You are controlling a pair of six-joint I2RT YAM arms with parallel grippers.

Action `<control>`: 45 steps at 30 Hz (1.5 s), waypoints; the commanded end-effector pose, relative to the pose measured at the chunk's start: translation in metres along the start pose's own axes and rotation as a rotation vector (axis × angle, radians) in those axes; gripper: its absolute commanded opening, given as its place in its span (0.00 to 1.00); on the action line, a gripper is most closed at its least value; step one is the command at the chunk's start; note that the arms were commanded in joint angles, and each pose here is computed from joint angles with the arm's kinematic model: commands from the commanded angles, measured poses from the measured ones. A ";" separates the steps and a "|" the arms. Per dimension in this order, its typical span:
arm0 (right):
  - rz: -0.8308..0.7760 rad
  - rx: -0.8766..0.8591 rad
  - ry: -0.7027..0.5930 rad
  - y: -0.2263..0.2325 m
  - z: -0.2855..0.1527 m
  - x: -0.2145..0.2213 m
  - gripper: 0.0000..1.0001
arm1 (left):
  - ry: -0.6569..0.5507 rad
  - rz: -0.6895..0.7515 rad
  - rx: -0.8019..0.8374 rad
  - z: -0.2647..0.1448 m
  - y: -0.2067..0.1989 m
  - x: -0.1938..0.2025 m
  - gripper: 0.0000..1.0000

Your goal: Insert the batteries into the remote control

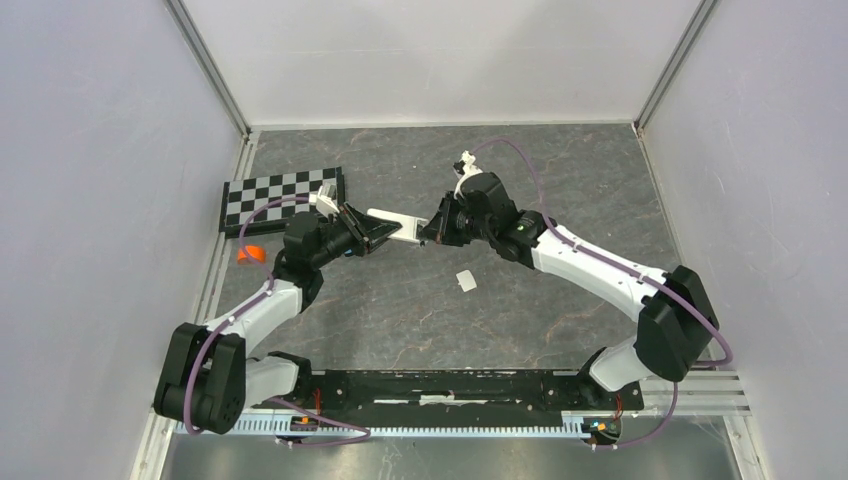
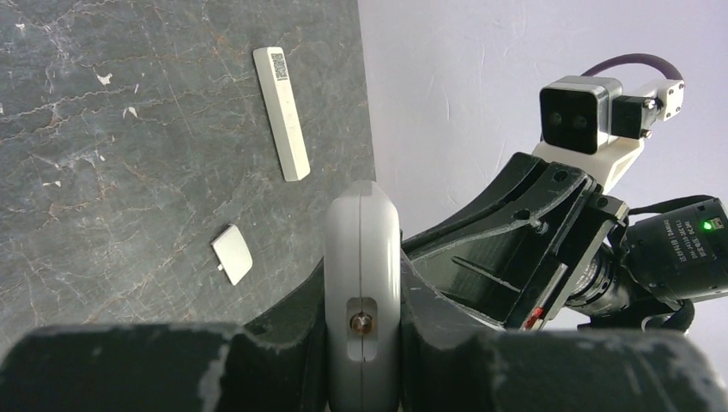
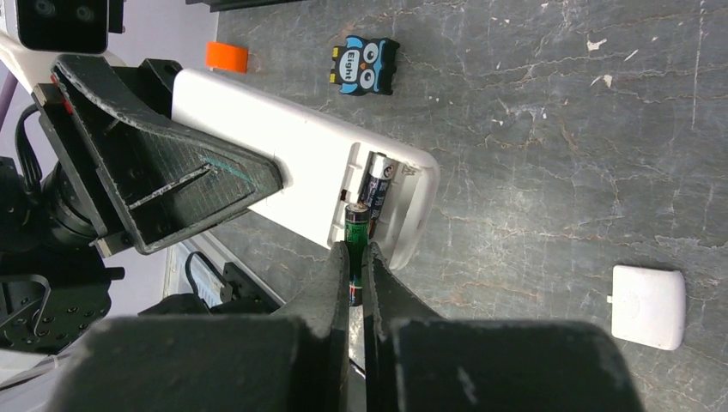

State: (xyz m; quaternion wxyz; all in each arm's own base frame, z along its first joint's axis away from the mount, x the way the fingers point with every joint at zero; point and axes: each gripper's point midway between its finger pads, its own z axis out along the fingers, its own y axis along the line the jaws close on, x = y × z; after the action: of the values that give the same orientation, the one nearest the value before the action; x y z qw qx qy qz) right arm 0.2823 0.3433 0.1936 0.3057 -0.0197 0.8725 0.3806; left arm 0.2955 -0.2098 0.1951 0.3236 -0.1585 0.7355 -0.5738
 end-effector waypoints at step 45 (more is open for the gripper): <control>0.077 0.037 -0.024 0.000 -0.004 -0.018 0.14 | -0.054 0.056 0.000 -0.004 -0.007 -0.009 0.02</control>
State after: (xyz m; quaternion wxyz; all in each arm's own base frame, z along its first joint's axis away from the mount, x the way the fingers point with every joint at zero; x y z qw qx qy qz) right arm 0.2940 0.3364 0.1766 0.2774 0.0208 0.8962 0.3457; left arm 0.2955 -0.2077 0.1904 0.3225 -0.1694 0.7367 -0.5696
